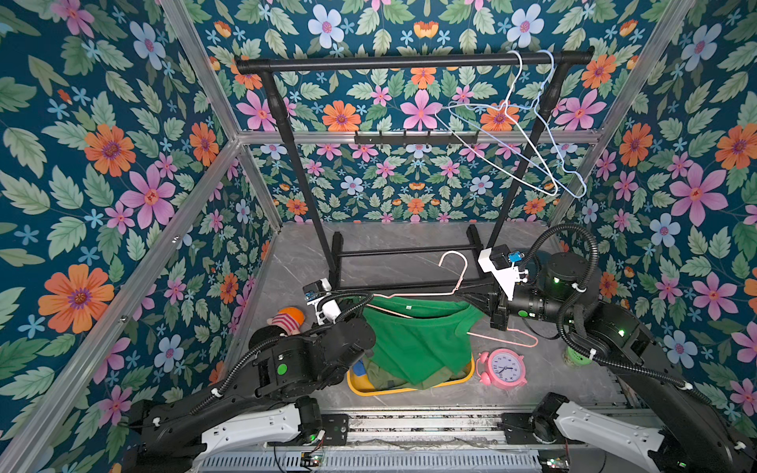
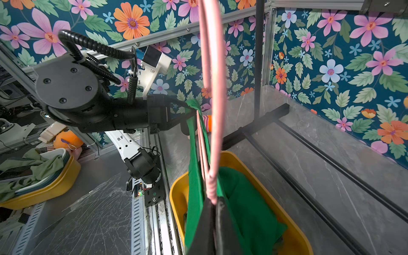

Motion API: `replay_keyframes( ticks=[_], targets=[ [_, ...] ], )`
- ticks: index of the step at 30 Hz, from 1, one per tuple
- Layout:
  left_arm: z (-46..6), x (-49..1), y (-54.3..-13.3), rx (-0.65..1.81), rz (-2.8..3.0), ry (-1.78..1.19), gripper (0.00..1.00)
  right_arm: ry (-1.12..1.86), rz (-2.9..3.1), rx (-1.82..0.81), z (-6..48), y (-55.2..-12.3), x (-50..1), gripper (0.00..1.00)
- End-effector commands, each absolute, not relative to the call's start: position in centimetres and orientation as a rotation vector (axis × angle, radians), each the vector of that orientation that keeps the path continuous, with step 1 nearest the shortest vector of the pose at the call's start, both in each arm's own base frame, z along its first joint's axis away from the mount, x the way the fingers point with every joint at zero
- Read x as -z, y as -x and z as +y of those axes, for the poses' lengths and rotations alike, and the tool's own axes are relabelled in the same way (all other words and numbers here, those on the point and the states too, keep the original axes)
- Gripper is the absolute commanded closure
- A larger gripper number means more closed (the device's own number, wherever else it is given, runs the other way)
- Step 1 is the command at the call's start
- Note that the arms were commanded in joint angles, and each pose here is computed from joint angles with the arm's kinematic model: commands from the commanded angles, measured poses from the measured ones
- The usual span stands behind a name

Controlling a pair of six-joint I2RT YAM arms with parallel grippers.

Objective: Remove the clothespins securing tank tops to the hanger
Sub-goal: Remove the tank top from the hanger.

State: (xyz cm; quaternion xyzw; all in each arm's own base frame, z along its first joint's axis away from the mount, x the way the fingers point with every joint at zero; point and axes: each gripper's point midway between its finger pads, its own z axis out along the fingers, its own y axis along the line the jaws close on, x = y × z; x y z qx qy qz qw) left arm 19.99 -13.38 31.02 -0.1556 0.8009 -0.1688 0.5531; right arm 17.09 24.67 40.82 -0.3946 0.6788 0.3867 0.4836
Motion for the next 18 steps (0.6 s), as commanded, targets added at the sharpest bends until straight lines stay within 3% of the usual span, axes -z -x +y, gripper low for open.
replay_keyframes(
  ticks=[1, 10, 18],
  targets=[
    [-13.0, -31.2, -20.1, 0.386, 1.866, 0.39, 1.0, 0.957, 1.595, -0.981, 24.9, -16.7, -42.0, 1.0],
    [-15.3, -30.2, -20.3, 0.394, 1.916, 0.313, 0.94, 0.886, 1.515, -1.034, 26.2, -18.2, -43.5, 1.0],
    [-14.0, -29.5, -19.8, 0.387, 1.937, 0.34, 0.98, 0.832, 1.496, -1.117, 29.2, -21.4, -43.3, 1.0]
  ],
)
